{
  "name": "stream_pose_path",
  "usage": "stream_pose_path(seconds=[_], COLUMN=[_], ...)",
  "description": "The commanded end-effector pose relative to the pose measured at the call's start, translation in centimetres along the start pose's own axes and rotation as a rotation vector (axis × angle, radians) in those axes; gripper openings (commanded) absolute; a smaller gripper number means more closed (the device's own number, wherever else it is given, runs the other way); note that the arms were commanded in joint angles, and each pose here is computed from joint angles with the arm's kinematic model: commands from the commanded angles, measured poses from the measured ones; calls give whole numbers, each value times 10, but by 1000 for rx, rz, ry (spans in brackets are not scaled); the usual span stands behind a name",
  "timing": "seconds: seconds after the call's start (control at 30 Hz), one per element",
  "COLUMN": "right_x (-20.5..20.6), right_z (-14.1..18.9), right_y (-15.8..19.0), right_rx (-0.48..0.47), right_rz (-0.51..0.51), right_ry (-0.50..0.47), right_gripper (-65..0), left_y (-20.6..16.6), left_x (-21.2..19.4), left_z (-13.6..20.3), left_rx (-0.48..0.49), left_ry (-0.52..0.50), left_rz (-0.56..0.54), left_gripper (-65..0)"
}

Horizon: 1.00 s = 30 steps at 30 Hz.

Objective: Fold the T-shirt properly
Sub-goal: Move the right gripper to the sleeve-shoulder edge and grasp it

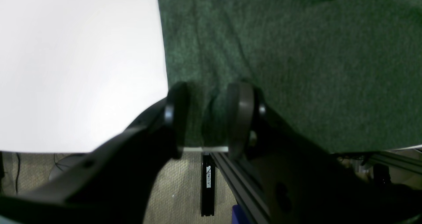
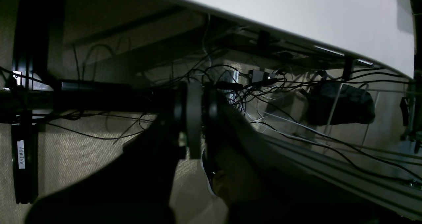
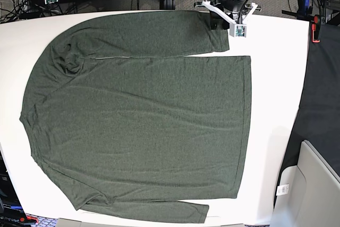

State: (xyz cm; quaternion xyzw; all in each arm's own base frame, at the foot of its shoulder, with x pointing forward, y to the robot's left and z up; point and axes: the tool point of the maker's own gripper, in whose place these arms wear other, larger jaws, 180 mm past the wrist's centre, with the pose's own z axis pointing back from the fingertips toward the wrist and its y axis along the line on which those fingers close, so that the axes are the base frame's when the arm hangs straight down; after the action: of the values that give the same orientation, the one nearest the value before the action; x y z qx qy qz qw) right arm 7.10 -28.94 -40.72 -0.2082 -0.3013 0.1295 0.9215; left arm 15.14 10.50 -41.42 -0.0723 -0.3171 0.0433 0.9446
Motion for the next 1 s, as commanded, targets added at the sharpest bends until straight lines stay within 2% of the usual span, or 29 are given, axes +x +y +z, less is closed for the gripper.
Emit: stream_pose_path(seconds=[0.0,0.13,0.27,0.37,0.7,0.77,0.9,0.97], right_x=[5,7,9,20,59,66,79,84], right_z=[3,3,3,6,20,21,18,16], right_y=[-6,-6,-8,-22,-57,-58,-58,-57], right_rx=[-13,-13,-17,-53,-144,-147,-150,-148], right_rz=[10,10,11,8,8,7,-4,-22], right_ry=[-23,-28,-34,-61,-163,-184,-218,-235], right_gripper=[-644,-644,-644,-643,-631,-581,-424,-378], left_y=[-2,-3,-3,-1,-4,-5,-5,-5], left_x=[-15,-17,-17,-16,-3,-2,-3,-3], left_z=[0,-1,-1,-1,5,6,6,6], left_rx=[-9,-12,-13,-7,-15,-15,-15,-17], left_ry=[64,67,67,65,27,24,26,26], left_rz=[6,5,6,8,3,2,3,2], left_gripper=[-446,-463,-567,-650,-649,-649,-649,-649])
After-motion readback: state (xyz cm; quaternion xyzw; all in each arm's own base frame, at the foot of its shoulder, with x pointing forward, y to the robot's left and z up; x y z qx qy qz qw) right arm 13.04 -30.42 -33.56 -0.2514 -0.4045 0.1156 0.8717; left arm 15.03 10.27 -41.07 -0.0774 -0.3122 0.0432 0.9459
